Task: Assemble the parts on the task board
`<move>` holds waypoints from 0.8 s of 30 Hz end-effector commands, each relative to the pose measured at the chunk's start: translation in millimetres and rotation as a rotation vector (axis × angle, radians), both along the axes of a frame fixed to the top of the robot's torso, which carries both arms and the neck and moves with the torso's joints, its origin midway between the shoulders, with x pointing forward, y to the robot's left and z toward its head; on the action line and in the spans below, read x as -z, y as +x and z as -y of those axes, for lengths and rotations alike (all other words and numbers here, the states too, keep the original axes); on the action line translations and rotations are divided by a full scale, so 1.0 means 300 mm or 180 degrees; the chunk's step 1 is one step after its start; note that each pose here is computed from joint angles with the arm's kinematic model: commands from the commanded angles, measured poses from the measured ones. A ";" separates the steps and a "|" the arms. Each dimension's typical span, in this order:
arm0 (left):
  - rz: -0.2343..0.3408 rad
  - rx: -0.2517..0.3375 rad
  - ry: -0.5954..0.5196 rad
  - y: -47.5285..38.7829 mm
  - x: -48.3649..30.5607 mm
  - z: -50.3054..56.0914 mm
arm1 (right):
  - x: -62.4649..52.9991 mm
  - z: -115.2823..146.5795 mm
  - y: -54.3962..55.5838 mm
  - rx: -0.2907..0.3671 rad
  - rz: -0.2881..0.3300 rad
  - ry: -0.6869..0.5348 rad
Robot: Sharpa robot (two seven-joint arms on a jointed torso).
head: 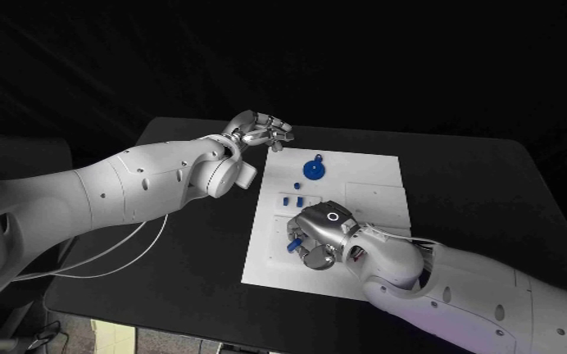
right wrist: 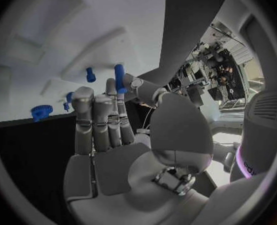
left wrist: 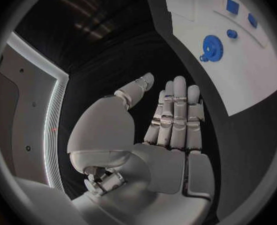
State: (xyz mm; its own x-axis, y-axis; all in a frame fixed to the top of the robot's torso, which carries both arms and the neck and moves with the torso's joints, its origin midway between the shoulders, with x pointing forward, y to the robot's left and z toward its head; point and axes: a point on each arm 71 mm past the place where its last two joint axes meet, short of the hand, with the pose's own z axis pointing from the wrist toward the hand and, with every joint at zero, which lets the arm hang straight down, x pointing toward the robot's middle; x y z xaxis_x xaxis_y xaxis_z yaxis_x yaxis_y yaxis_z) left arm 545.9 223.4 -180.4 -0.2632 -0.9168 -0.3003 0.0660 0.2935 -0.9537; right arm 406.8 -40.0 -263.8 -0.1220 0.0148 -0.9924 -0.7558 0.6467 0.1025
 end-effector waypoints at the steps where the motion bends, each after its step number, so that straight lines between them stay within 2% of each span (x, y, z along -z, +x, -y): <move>1: 0.0021 0.0032 -0.0031 -0.001 -0.005 0.006 | 0.026 0.008 -0.005 -0.0001 -0.0057 -0.0167; 24: 0.0018 0.0035 -0.0032 -0.002 -0.005 0.005 | 0.028 -0.016 -0.011 -0.0032 -0.0048 -0.0268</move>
State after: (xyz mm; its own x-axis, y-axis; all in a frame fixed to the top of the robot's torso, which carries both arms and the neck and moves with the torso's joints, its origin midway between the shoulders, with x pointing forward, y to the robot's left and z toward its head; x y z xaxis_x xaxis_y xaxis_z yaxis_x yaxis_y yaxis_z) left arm 545.8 224.2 -180.4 -0.2621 -0.9171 -0.3004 0.0658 0.2936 -0.9537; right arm 405.2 -36.1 -266.9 -0.1291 -0.0132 -0.9915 -0.7569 0.6473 0.0899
